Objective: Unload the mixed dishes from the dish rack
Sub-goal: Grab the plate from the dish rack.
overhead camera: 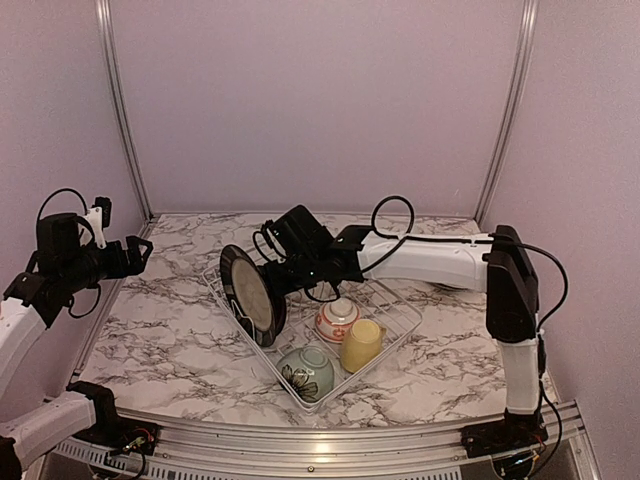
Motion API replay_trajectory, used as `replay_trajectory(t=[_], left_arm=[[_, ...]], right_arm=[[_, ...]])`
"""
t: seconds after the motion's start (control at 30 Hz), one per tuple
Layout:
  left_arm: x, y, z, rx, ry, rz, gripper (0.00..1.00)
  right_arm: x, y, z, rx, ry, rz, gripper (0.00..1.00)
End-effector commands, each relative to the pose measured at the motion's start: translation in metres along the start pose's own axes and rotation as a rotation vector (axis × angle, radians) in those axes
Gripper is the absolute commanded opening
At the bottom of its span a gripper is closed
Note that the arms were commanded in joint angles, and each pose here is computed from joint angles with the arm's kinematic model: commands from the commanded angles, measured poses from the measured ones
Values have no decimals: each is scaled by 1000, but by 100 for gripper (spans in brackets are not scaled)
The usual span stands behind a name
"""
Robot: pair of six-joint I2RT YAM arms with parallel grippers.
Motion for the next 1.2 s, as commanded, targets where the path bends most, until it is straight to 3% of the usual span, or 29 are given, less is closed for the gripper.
replay_trajectory(t=[0.0, 0.27, 0.6, 1.17], left_arm=[[-1, -3, 2, 8, -10, -3, 99], [-1, -4, 3, 14, -9, -3, 99], [0, -3, 2, 8, -5, -3, 99], [-1, -4, 3, 13, -9, -3, 99]], right_arm=[[-4, -4, 4, 20, -72, -17, 10], [0, 1, -3, 17, -117, -46, 0], [4, 16, -23, -21, -215, -81, 0], [3, 44, -69, -120, -240, -86, 0]])
Point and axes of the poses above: each gripper's point midway between its finger pads, its own z axis out along the fingers, its own x axis along the line the jaws close on, y = z × x, the point moved 4 cm from there along -z, back along the fingers, and after that the axes turned 4 degrees about z, right-handed, at the moved point
